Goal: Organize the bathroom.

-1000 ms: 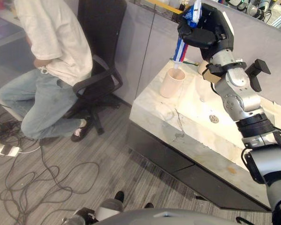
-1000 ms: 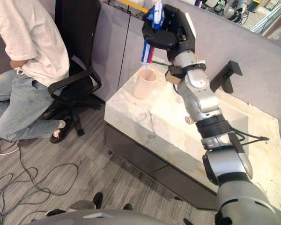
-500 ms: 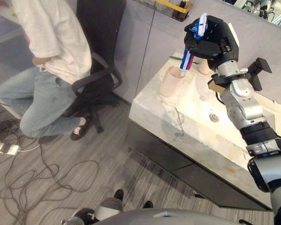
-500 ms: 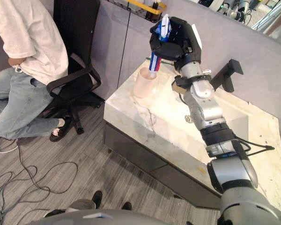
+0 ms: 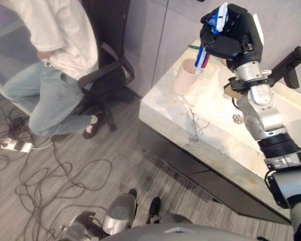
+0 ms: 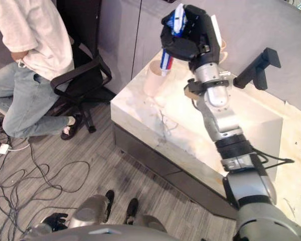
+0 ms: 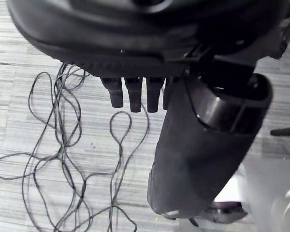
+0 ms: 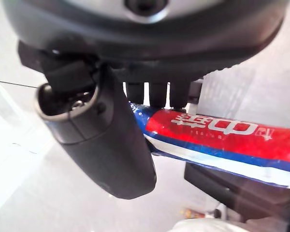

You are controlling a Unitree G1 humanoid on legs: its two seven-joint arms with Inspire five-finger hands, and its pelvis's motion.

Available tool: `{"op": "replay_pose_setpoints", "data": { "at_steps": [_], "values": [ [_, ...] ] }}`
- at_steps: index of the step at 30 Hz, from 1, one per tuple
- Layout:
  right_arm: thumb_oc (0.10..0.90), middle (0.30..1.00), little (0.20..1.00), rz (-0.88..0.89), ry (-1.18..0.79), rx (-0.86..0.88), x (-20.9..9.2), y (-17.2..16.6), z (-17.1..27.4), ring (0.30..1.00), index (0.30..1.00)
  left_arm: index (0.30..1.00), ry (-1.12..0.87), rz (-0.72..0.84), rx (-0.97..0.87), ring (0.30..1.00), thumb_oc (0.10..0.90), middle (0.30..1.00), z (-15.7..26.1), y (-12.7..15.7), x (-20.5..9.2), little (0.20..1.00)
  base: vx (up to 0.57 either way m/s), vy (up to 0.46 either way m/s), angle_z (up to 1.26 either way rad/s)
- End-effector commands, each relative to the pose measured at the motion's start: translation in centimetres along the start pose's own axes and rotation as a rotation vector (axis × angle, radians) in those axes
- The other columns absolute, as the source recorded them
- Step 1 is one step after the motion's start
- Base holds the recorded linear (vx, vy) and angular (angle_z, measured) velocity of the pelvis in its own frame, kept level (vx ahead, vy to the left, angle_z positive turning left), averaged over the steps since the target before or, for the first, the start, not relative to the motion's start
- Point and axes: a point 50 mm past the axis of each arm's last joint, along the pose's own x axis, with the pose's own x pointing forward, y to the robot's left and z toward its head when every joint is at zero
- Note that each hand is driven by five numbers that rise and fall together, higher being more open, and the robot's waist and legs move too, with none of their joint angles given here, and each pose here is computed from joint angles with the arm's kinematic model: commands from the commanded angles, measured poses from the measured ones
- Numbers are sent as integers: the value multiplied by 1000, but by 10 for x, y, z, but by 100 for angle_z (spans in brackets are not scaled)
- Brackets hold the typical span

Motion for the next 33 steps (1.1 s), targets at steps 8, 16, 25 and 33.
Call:
{"op": "replay_pose_setpoints", "data": {
  "at_steps": [8, 16, 25, 33],
  "values": [
    [400, 300, 300, -55, -300, -34, 25, -22, 73, 300, 300, 900, 78, -86, 116, 900, 800, 900, -20, -32, -4, 900, 96, 70, -3],
    [400, 300, 300, -67, -219, 6, 15, -26, 52, 300, 300, 900, 103, -92, 93, 900, 800, 900, -34, -37, -8, 900, 66, 52, 11],
    [400, 300, 300, -8, -322, 60, 1, -4, 67, 300, 300, 900, 103, -86, 69, 900, 800, 900, -34, -38, -8, 900, -11, 9, -13],
    [400, 300, 300, 31, -377, 42, 4, -1, 86, 300, 300, 900, 76, -74, 58, 900, 800, 900, -19, -29, -5, 900, -23, 11, -4]
  ]
}}
